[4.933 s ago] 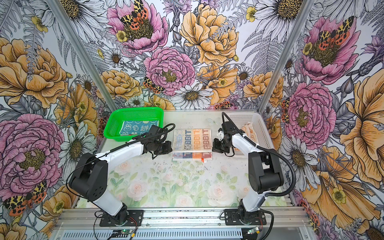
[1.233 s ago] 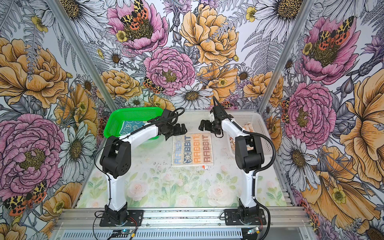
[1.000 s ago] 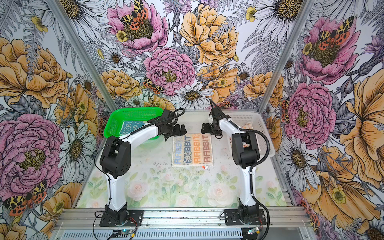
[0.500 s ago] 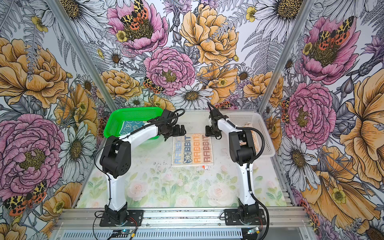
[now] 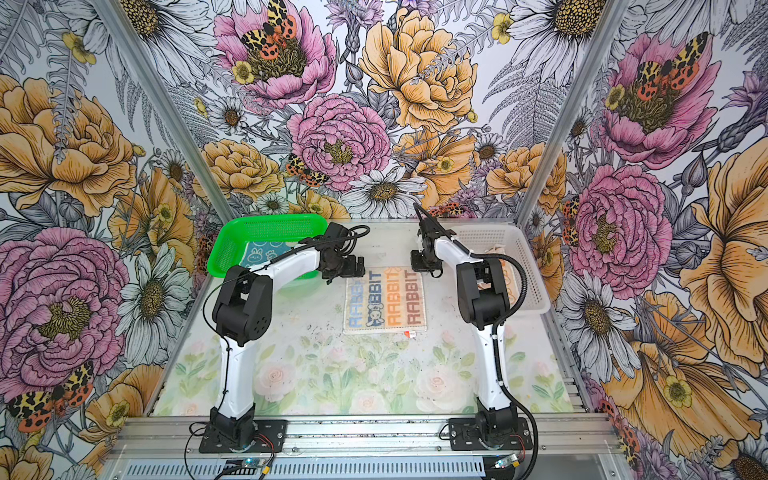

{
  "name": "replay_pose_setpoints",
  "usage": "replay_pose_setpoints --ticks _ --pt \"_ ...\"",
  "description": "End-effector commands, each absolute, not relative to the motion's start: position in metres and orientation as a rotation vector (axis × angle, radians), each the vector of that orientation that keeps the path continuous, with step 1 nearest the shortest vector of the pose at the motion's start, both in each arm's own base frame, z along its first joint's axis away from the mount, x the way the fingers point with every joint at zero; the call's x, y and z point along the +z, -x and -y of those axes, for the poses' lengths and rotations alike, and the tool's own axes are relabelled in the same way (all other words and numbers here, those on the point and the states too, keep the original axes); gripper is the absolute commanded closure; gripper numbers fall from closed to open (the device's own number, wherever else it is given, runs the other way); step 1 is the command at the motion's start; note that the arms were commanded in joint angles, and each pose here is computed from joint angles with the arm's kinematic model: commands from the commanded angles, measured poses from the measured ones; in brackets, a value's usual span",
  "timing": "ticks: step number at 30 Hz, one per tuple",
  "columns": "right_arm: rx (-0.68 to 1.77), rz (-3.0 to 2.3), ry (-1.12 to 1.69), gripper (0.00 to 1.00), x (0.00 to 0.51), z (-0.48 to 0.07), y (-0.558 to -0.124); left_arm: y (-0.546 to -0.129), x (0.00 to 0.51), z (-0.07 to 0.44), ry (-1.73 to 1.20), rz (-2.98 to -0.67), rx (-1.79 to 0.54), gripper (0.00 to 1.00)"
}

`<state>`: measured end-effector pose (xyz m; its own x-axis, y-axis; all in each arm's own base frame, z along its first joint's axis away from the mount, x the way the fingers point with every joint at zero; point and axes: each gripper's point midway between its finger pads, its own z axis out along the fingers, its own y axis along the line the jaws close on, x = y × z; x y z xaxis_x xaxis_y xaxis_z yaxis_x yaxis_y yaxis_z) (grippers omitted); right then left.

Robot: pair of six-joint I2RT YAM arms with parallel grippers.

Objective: Fold and stack the towels
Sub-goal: 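Lower both grippers and pinch the far edge corners of the folded towel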

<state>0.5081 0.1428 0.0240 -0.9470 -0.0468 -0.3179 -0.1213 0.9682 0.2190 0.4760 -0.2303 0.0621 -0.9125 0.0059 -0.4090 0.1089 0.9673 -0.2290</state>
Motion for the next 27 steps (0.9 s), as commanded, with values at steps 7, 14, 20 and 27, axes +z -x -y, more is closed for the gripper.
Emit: replay_pose_setpoints --ticks 7,14,20,27 --pt "0.343 -2.842 0.115 0.93 0.006 -0.14 -0.506 -0.496 0.047 0.225 -0.11 -2.698 -0.297 0.1" --pt "0.352 -2.843 0.118 0.98 0.006 -0.141 -0.505 -0.502 0.038 0.228 -0.115 -2.707 -0.307 0.35" --pt "0.361 -2.841 0.114 1.0 0.008 -0.14 -0.506 -0.502 0.031 0.224 -0.115 -2.717 -0.29 0.58" --pt "0.373 -2.837 0.113 1.0 0.01 -0.142 -0.506 -0.502 0.025 0.218 -0.117 -2.727 -0.273 0.69"
